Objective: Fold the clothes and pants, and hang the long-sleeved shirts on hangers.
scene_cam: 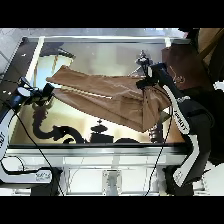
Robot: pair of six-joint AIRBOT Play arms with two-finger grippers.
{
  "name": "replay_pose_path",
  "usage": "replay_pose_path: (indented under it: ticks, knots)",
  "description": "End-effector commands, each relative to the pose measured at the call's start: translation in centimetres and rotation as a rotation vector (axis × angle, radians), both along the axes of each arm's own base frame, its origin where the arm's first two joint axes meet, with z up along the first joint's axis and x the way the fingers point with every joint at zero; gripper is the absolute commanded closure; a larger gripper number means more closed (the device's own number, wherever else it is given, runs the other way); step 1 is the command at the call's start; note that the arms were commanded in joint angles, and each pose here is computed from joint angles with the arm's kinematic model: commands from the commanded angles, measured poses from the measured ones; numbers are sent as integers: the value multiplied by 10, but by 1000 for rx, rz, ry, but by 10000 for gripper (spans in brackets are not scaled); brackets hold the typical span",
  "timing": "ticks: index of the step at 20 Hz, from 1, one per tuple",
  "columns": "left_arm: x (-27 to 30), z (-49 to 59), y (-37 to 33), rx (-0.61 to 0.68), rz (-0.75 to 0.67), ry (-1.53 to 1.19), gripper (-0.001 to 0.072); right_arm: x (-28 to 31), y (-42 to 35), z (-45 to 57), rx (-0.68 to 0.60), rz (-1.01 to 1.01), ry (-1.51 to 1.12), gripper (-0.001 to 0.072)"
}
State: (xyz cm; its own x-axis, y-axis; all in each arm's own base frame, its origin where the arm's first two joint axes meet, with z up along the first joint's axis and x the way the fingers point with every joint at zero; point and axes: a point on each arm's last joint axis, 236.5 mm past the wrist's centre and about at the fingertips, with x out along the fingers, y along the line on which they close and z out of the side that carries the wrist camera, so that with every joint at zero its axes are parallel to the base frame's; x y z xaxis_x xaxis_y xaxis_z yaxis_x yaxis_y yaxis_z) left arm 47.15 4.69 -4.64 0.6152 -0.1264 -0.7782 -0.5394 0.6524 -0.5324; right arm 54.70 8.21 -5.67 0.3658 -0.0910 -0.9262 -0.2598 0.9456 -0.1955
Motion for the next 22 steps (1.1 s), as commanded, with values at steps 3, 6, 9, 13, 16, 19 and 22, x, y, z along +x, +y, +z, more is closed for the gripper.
replay_pose_path:
  ticks: [3,6,9,13,16,19,22]
  knots:
    - [1,1,1,3,1,-3,698,12,-20,11,19,-97,-21,203]
    - [0,1,1,3,0,-2,698,-13,-25,-23,-16,-112,120,202]
    - [0,1,1,3,0,-2,698,-29,-8,-49,31,-115,213,202]
    - [1,3,4,9,4,-9,698,-26,-8,-47,-7,-90,196,667]
    - [-4,32,36,68,42,-61,698,-27,-14,-15,-27,-72,221,679]
    - [-31,94,103,179,149,-146,698,-17,4,49,35,-42,130,679]
    - [-93,156,174,303,303,-192,698,-25,67,125,236,83,-16,679]
